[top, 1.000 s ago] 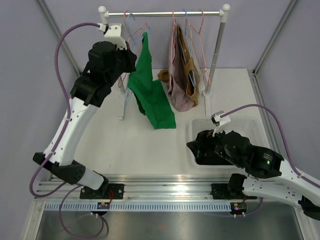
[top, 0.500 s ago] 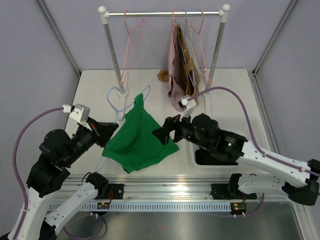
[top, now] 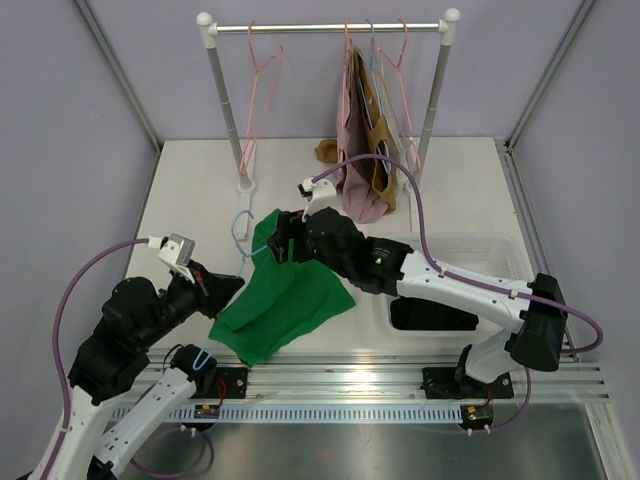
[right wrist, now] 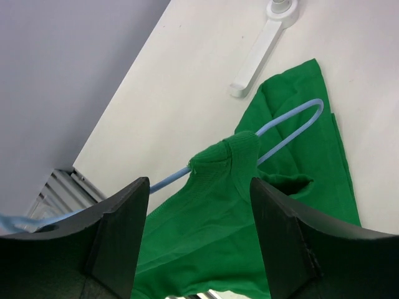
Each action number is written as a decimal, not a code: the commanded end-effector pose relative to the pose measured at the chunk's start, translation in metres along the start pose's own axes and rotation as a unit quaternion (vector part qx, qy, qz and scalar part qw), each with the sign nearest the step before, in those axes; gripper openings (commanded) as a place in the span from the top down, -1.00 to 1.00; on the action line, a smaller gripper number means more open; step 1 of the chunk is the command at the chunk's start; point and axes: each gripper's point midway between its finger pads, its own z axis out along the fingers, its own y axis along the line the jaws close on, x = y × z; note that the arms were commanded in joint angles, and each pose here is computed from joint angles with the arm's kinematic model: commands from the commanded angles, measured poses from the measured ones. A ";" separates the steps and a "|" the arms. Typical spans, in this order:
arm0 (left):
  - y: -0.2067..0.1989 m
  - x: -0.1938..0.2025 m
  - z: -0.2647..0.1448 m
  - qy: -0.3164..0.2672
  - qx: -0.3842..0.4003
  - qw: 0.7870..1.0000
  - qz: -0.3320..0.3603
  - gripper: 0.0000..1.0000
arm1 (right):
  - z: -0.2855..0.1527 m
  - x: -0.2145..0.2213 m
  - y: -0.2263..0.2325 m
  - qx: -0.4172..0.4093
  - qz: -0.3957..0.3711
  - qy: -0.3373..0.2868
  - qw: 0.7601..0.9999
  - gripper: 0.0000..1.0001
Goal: Remove the tank top from the hanger
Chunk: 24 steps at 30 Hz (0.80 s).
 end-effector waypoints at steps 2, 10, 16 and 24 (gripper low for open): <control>-0.017 -0.015 0.005 -0.029 0.044 0.999 -0.004 1.00 | 0.008 -0.025 0.006 0.012 -0.005 -0.040 0.999 -0.40; -0.008 -0.018 0.014 -0.037 0.020 0.999 -0.016 1.00 | 0.007 -0.020 0.005 0.010 -0.014 -0.031 0.999 -0.24; 0.001 -0.017 0.017 -0.039 -0.006 0.999 -0.036 1.00 | -0.010 -0.026 -0.008 0.018 0.006 -0.066 0.998 -0.39; -0.008 -0.019 0.020 -0.042 0.018 0.998 -0.048 1.00 | -0.007 -0.008 -0.008 -0.001 0.010 -0.047 0.999 -0.41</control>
